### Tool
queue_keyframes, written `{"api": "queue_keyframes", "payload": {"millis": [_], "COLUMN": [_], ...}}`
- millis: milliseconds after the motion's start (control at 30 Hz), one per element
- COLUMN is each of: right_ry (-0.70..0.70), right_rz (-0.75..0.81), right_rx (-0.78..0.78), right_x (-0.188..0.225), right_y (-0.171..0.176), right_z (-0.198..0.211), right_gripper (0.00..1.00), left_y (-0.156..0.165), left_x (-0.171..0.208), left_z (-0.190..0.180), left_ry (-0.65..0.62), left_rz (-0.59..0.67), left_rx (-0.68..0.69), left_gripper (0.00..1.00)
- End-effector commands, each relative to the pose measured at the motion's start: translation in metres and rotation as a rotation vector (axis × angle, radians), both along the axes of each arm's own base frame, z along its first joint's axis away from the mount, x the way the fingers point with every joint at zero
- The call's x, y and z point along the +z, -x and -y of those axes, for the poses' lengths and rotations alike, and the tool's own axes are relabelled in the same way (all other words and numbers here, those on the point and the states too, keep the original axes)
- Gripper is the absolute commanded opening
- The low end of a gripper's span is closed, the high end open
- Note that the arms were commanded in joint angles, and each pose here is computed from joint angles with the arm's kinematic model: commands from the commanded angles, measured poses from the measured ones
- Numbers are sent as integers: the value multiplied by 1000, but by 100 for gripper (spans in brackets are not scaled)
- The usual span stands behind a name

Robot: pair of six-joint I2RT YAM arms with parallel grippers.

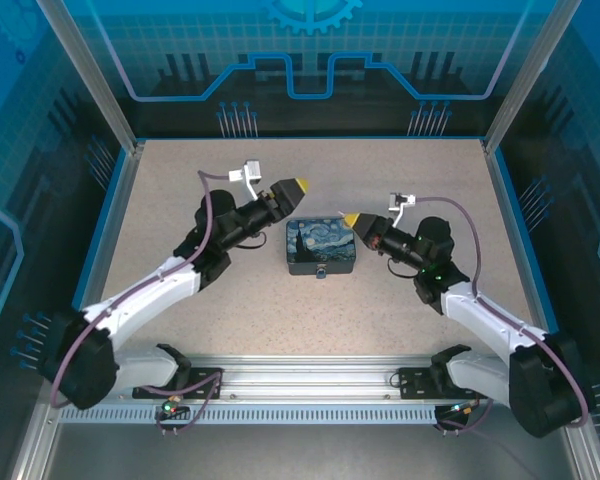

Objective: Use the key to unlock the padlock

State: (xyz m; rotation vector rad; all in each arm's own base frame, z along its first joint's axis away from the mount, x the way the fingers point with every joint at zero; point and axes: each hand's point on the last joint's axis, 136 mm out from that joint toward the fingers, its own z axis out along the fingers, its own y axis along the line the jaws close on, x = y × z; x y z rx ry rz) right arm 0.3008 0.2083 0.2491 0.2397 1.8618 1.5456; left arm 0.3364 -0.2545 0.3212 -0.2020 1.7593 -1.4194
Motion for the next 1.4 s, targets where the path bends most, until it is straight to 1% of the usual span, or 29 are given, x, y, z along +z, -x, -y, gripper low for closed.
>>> {"api": "queue_keyframes", "payload": {"millis": [0, 33, 100, 200, 267, 400, 500, 600, 700, 800, 900, 1133, 1367], "right_ry": [58, 63, 77, 108, 116, 119, 105, 106, 109, 111, 116, 122, 136], "right_rz": [-51, -67, -97, -131, -148, -204, -229, -243, -248, -253, -266, -276, -283], "right_rx": [-20, -25, -40, -65, -85, -135, -139, -144, -128, -107, -126, -143, -145], "right_x": [-25, -30, -41, -54, -60, -69, -71, -72, -74, -76, -80, -84, -90], "right_y": [5, 6, 7, 6, 4, -2, -4, -4, -6, -5, -4, -3, -13], "right_z": [10, 11, 14, 19, 23, 32, 35, 37, 36, 35, 39, 42, 41], "right_gripper": [0, 0, 0, 0, 0, 0, 0, 0, 0, 0, 0, 0, 0], "left_y": [18, 22, 35, 59, 73, 95, 105, 105, 98, 91, 84, 71, 61], "left_x": [-59, -70, -97, -130, -149, -186, -211, -227, -242, -252, -259, -267, -265], "left_z": [-8, -8, -5, 4, 9, 15, 23, 30, 34, 39, 43, 44, 54], "left_ry": [-174, -197, -283, -411, -452, -556, -598, -590, -589, -586, -588, -588, -561], "left_rz": [-115, -149, -236, -276, -277, -237, -224, -207, -200, -192, -176, -152, -124], "left_rx": [-16, -19, -54, -117, -150, -195, -228, -213, -181, -166, -154, -98, -91], "left_gripper": [80, 82, 83, 83, 83, 83, 84, 83, 83, 83, 82, 81, 80]}}
